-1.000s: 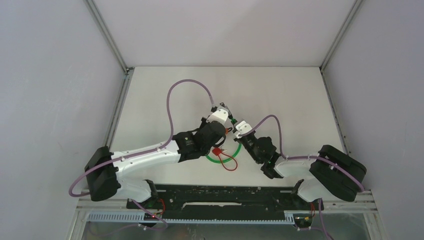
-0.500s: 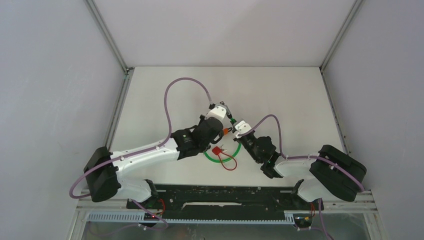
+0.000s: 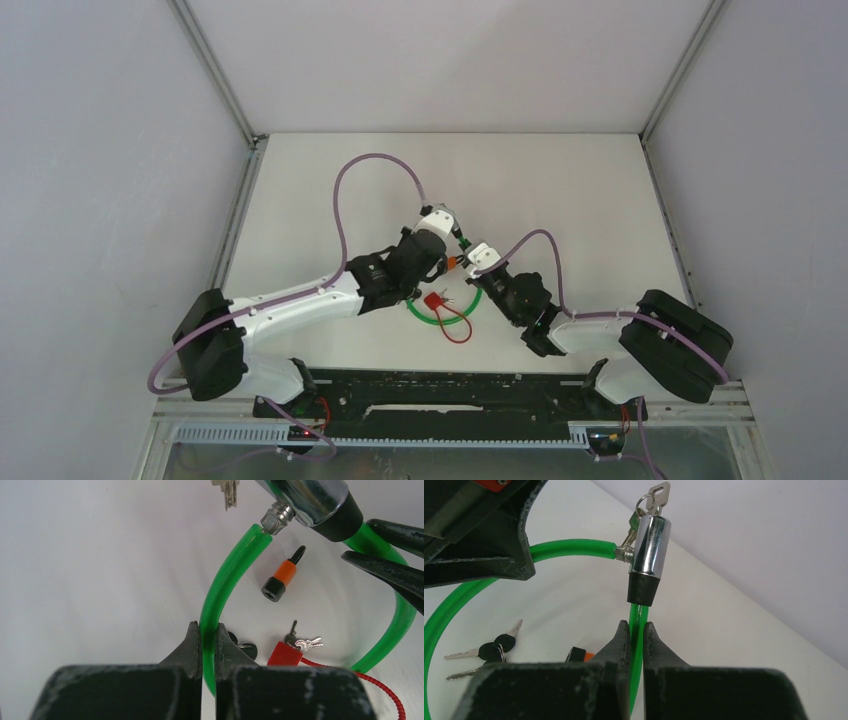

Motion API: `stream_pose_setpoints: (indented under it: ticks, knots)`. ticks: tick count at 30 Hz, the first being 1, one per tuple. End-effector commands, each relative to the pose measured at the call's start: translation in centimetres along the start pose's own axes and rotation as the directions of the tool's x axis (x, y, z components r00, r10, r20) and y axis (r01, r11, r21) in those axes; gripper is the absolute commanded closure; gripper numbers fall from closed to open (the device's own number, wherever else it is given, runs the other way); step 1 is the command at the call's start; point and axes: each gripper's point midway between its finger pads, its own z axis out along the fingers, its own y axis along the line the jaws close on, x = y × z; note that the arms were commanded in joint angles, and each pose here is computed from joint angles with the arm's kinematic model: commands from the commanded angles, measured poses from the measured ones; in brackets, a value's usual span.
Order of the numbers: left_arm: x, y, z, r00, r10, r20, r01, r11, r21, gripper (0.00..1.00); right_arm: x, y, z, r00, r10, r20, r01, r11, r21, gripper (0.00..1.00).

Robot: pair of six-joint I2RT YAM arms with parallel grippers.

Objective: Lock with the key
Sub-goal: Lock the lock.

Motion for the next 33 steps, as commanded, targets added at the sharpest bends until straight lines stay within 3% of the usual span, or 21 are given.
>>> stream_pose_setpoints:
  ticks: [1,11,30,33]
  knots:
    - [-14.1,-2.0,-2.9,0.879,-0.312,0.360,0.254,0.946,0.200,1.00,-1.7,7.0,-0.5,0.997,0.033,0.066,-0.011,0.951,-0.310,1.00]
    - [-11.9,-0.9,-3.6,0.874,-0.339,0.350,0.287,0.939,0.192,0.99,-1.4,4.5,0.1,0.994,0.102,0.038,-0.093,0.977,-0.191,1.00]
    - [-11.0,-1.4,-3.7,0.878,-0.349,0.326,0.287,0.931,0.223,0.61,-0.9,2.0,0.5,0.984,0.180,0.014,-0.178,0.980,-0.089,1.00]
    - [-10.8,-1.6,-3.7,0.880,-0.351,0.321,0.287,0.930,0.230,0.58,-0.9,1.9,0.5,0.983,0.184,0.014,-0.183,0.980,-0.082,1.00]
